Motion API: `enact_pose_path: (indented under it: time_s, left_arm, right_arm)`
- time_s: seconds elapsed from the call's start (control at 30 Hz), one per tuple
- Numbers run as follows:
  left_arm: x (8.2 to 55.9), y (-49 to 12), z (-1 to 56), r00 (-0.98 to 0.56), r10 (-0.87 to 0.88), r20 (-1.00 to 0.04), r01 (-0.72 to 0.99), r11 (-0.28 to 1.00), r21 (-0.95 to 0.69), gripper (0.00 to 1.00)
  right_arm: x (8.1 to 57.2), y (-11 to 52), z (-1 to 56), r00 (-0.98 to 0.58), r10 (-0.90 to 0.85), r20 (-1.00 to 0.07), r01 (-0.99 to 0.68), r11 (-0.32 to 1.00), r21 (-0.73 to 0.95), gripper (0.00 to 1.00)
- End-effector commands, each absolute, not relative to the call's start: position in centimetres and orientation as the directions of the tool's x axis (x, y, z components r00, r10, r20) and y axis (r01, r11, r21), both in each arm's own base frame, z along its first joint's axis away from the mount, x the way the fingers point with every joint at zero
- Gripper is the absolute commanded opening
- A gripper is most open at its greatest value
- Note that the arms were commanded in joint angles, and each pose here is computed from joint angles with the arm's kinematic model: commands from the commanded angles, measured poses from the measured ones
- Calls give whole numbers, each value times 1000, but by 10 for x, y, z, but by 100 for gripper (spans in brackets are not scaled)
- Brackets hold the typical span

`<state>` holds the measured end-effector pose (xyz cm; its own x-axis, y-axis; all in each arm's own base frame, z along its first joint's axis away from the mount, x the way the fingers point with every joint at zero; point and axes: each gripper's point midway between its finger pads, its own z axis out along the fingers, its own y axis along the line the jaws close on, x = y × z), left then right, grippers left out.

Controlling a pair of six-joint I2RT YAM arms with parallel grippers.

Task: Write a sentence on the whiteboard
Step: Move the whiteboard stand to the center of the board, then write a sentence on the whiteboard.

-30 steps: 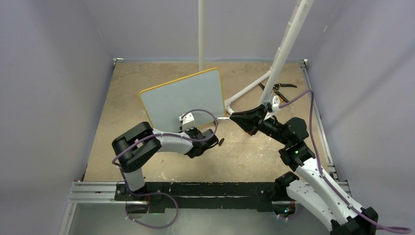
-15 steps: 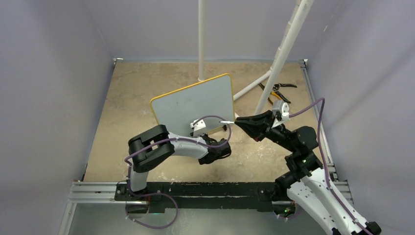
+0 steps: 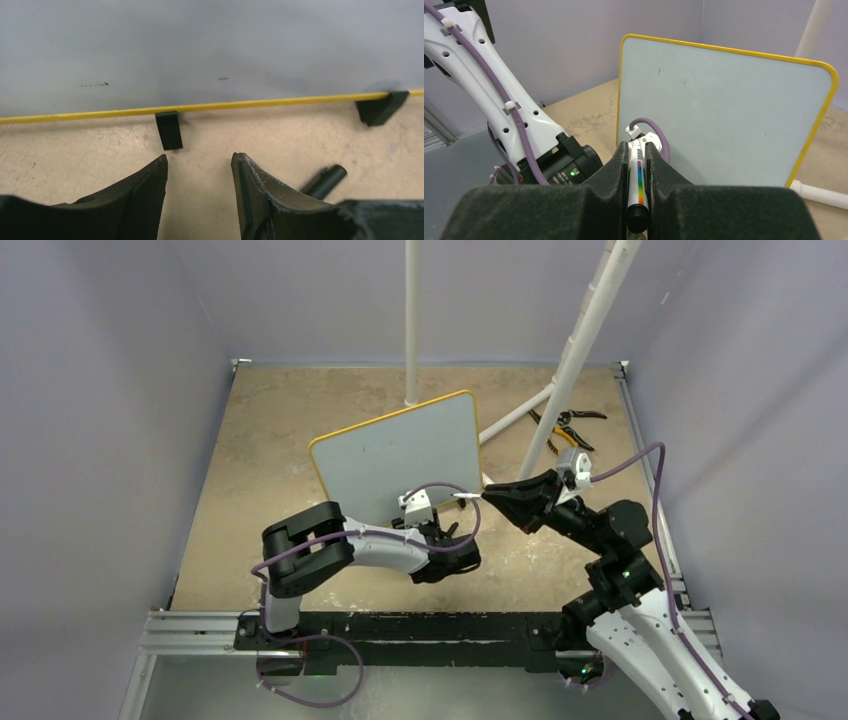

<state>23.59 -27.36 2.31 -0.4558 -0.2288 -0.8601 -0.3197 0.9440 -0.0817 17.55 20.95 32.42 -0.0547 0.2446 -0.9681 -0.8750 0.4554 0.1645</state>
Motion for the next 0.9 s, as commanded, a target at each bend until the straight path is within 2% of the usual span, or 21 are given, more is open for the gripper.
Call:
enact_pose_path:
  time_s: [0.0, 0.23, 0.4, 0.5, 0.77, 0.87]
  left_arm:
    - [231, -300, 60, -440, -286, -851, -258, 948, -185, 52]
    - [208, -307, 100, -476, -220, -852, -103, 976, -194, 57]
    - [191, -306, 137, -511, -186, -839, 108, 955, -278, 58]
    - [182, -306, 171, -502, -160, -850, 245, 916, -318, 66]
    - [180, -302, 259, -417, 13, -909, 463, 863, -200, 70]
    - [196, -301, 308, -369, 6, -929, 541, 815, -210, 70]
  right_arm:
    - [168, 201, 357, 4, 282, -959, -869, 475, 136, 0]
    - [165, 192, 383, 10, 321, -947, -848, 505, 162, 0]
    - [164, 184, 400, 25, 356, -934, -826, 533, 181, 0]
    - [167, 179, 409, 22, 386, -922, -805, 553, 213, 0]
    - [176, 180, 414, -4, 406, -914, -788, 561, 253, 0]
    - [183, 182, 413, -21, 389, -921, -777, 573, 260, 0]
